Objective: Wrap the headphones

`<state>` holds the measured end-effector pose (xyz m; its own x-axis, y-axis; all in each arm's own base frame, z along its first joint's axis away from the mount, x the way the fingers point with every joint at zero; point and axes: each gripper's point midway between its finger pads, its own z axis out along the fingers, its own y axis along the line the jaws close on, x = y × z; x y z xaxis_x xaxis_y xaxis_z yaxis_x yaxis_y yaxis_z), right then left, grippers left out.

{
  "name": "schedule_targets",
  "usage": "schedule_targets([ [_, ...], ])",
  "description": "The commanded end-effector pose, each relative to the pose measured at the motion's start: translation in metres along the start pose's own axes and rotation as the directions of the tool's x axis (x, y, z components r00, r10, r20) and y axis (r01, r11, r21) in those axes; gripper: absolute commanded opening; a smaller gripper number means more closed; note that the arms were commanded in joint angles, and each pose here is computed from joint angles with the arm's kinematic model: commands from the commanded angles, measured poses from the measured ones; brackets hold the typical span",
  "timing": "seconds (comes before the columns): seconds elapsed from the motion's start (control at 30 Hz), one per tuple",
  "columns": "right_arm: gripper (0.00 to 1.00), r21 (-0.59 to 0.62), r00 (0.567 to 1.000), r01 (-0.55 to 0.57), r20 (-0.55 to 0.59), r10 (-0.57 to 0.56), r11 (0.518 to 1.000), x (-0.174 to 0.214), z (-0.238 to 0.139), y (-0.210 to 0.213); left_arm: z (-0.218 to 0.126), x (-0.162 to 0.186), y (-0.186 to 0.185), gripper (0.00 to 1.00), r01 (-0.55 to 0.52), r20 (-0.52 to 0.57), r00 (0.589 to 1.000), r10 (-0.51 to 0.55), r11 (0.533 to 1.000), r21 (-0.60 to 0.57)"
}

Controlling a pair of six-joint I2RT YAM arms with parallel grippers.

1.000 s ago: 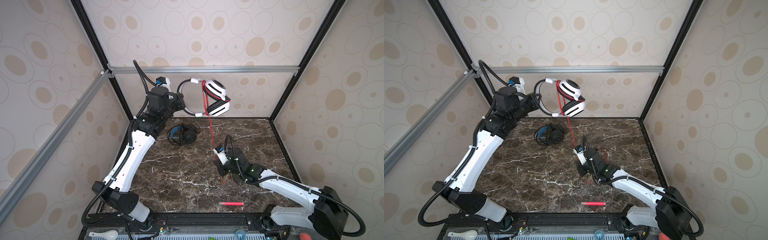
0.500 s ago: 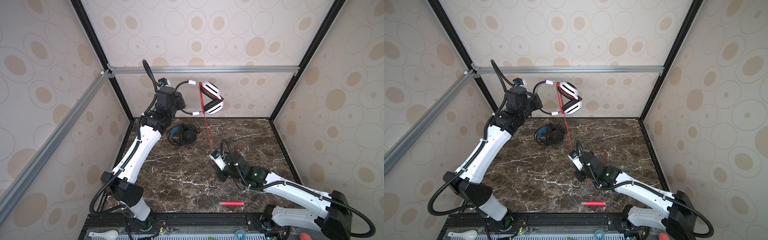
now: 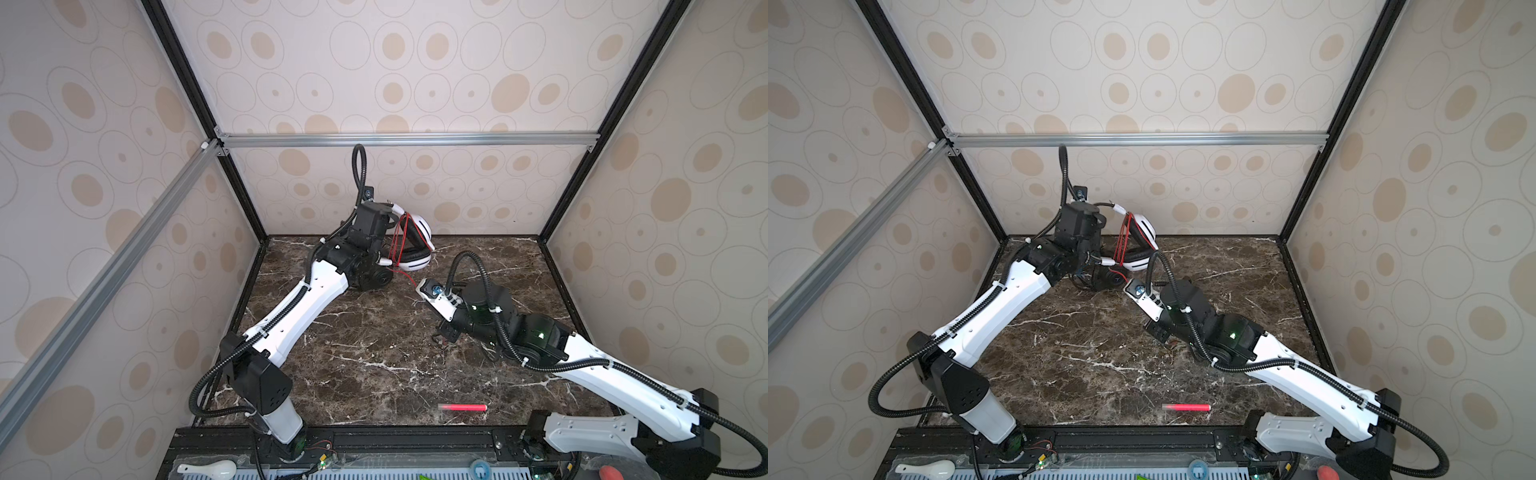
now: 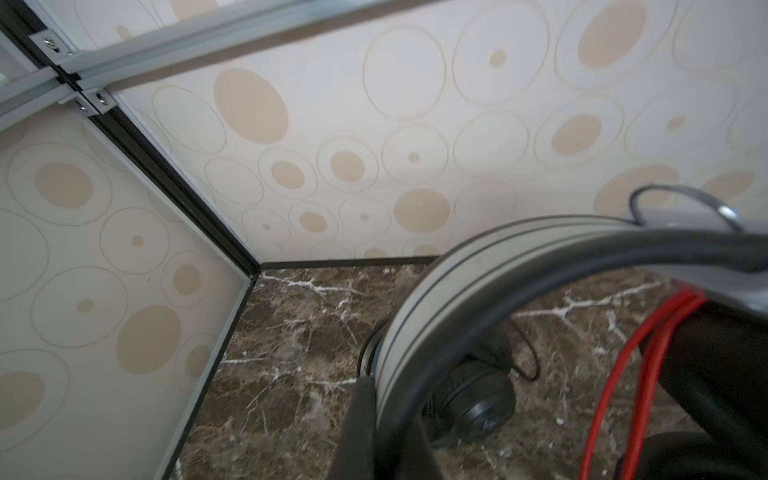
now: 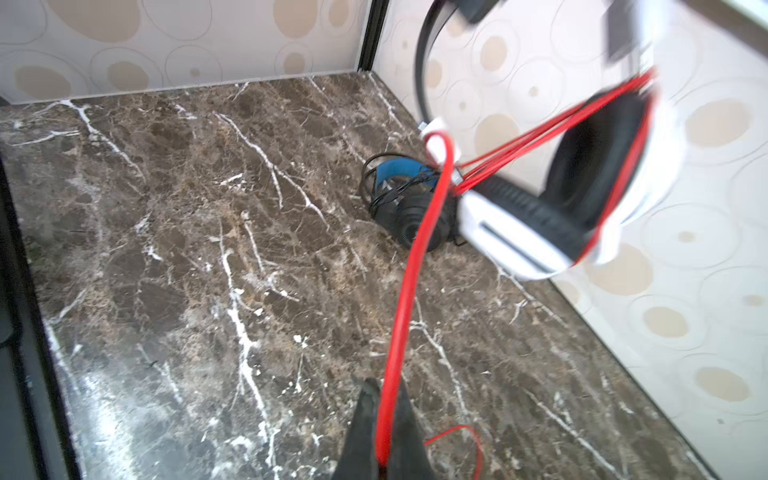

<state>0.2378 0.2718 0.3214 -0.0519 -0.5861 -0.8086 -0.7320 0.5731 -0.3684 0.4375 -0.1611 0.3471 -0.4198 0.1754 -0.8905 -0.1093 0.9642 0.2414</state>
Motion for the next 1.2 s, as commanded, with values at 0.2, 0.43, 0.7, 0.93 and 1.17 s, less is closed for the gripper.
schedule_targets([
  [0.2, 0.0, 0.095, 0.986, 0.16, -0.064, -0.154, 0.983, -0.005, -0.004, -0.044, -0.038, 0.015, 0.024, 0.0, -0.042, 0.025, 0.999, 0.04, 0.998, 0.051],
  [0.43, 0.0, 0.151, 0.993, 0.117, -0.037, -0.113, 0.982, -0.012, -0.014, -0.08, -0.051, 0.026, 0.026, 0.0, -0.056, 0.002, 0.998, 0.056, 0.992, 0.111],
  [0.7, 0.0, 0.116, 0.991, 0.133, -0.019, -0.132, 0.984, -0.014, -0.018, -0.074, -0.055, 0.024, 0.02, 0.0, -0.046, 0.001, 0.999, 0.046, 0.986, 0.158],
  [0.93, 0.0, 0.193, 0.981, 0.191, -0.075, -0.18, 0.962, -0.014, -0.01, -0.095, -0.06, 0.04, 0.005, 0.0, -0.143, 0.008, 0.989, 0.146, 0.954, 0.262],
  [1.17, 0.02, 0.222, 0.993, 0.109, -0.073, -0.095, 0.969, -0.01, 0.01, -0.13, -0.082, 0.055, -0.012, 0.0, -0.193, 0.026, 0.979, 0.201, 0.882, 0.43],
])
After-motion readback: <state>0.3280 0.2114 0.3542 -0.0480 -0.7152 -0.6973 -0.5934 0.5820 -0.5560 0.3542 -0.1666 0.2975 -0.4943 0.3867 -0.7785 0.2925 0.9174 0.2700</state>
